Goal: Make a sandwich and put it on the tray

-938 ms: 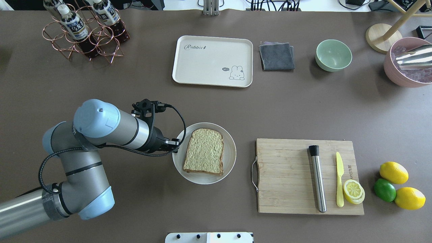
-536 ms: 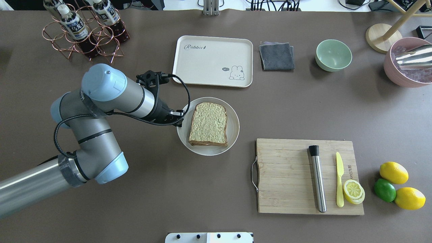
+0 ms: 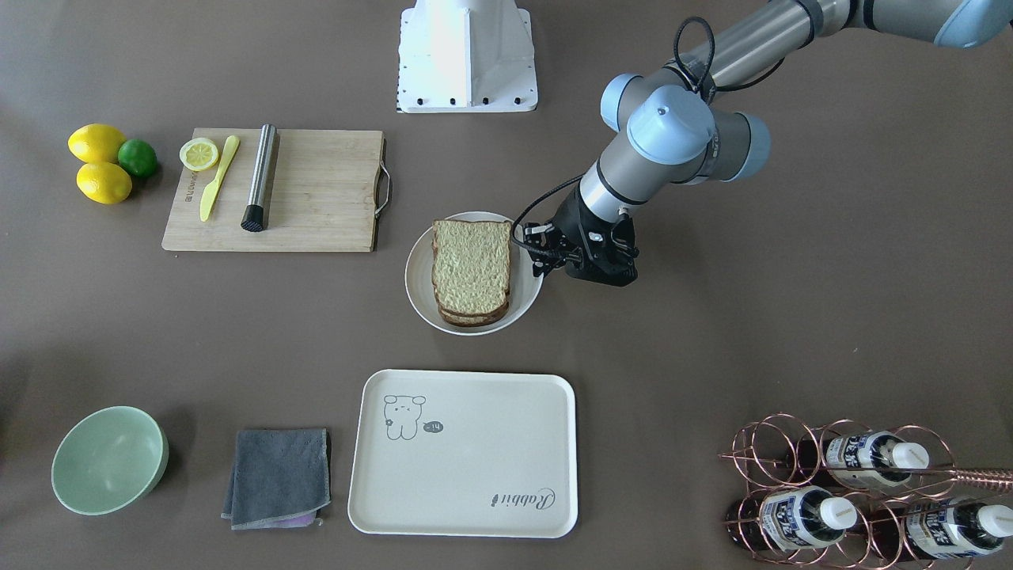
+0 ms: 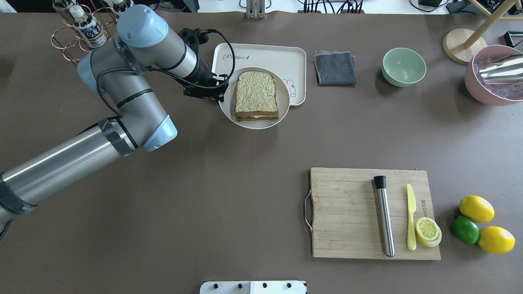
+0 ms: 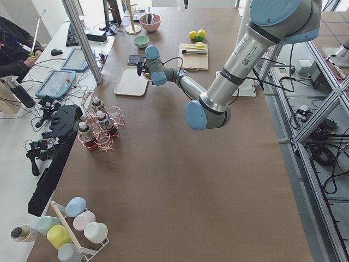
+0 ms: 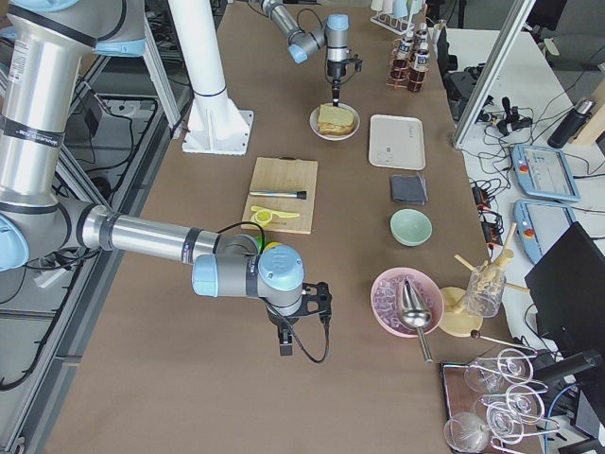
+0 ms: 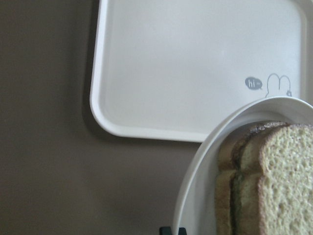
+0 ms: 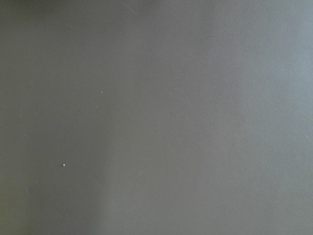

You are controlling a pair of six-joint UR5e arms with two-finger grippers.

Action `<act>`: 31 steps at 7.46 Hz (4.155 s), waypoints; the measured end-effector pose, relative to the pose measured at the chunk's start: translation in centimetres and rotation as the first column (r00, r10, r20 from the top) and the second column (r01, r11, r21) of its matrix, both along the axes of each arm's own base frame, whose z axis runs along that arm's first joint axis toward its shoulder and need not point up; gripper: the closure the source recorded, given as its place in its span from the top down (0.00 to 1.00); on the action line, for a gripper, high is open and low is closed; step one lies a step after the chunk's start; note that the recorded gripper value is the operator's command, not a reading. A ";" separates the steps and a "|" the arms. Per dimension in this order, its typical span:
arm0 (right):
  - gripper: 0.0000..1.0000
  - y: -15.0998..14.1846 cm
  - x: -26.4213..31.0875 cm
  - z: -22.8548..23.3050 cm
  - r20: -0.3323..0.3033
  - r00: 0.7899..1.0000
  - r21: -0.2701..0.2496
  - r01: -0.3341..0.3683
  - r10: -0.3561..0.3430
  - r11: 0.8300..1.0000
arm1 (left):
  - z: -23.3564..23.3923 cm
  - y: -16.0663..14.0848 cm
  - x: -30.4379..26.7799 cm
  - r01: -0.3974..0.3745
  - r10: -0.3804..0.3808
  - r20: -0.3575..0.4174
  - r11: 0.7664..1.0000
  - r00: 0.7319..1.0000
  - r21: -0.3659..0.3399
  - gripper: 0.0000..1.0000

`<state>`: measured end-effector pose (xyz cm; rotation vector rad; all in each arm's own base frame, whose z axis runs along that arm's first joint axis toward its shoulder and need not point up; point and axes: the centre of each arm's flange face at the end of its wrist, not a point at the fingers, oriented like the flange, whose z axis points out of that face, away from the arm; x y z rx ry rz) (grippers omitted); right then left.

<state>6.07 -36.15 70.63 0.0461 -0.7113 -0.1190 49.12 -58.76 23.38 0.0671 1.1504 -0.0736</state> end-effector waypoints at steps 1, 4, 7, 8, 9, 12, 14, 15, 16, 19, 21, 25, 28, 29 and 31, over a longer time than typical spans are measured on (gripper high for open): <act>1.00 0.0 0.0 0.1 0.000 1.000 -0.002 0.000 0.000 1.000 | -0.8 -2.5 0.1 0.014 -0.014 0.008 1.000 1.000 -0.014 0.00; 1.00 0.1 0.0 0.9 0.005 1.000 -0.019 -0.001 0.001 1.000 | -0.2 -8.3 1.9 0.040 -0.039 0.013 0.999 0.999 -0.020 0.00; 1.00 0.2 0.0 1.5 0.004 1.000 -0.031 -0.001 0.001 1.000 | -0.2 -11.2 3.7 0.067 -0.066 0.041 0.997 0.997 -0.025 0.00; 1.00 0.2 0.0 1.5 0.004 1.000 -0.031 -0.001 0.002 1.000 | -0.5 -11.9 3.9 0.079 -0.077 0.050 0.997 0.996 -0.025 0.00; 1.00 0.2 0.0 1.5 0.004 1.000 -0.031 -0.002 0.002 1.000 | -0.5 -12.5 3.9 0.096 -0.094 0.062 0.995 0.994 -0.025 0.00; 1.00 0.1 0.1 1.4 0.005 1.000 -0.030 -0.004 0.004 1.000 | 0.2 -13.4 4.0 0.132 -0.130 0.089 0.991 0.987 -0.019 0.99; 1.00 0.1 0.1 1.4 0.005 1.000 -0.029 -0.005 0.005 1.000 | 0.0 -13.6 3.9 0.146 -0.145 0.086 0.989 0.986 -0.003 0.99; 1.00 0.1 0.1 1.4 0.005 1.000 -0.029 -0.005 0.005 1.000 | -0.1 -13.6 3.9 0.149 -0.148 0.084 0.989 0.985 0.001 0.99; 1.00 0.1 0.1 1.4 0.005 1.000 -0.029 -0.005 0.005 1.000 | -0.3 -13.7 3.6 0.152 -0.152 0.079 0.988 0.985 0.005 0.99; 1.00 0.1 0.1 1.4 0.005 1.000 -0.029 -0.004 0.005 1.000 | 2.1 -10.5 -0.8 0.136 -0.137 0.020 0.990 0.990 0.033 0.99; 1.00 -0.1 0.1 1.4 0.002 1.000 -0.026 -0.005 0.005 1.000 | 7.8 -4.0 -6.9 0.071 -0.071 0.005 0.997 0.997 0.039 0.99; 1.00 -1.5 0.2 0.3 -0.005 1.000 0.000 -0.009 0.009 1.000 | 20.6 5.3 -28.2 -0.071 0.036 0.146 0.968 0.989 0.240 0.99; 1.00 -3.3 0.1 -0.6 -0.003 1.000 0.013 -0.013 0.013 1.000 | 27.6 5.9 -45.4 -0.210 0.104 0.341 0.934 0.934 0.290 0.99; 1.00 -4.1 0.1 -1.0 -0.003 1.000 0.008 -0.014 0.014 1.000 | 29.3 6.3 -50.2 -0.243 0.127 0.378 0.929 0.917 0.279 0.99; 1.00 -6.6 0.1 -2.5 -0.006 1.000 -0.034 -0.014 0.014 0.999 | 32.9 8.3 -56.1 -0.255 0.135 0.444 0.941 0.886 0.222 0.99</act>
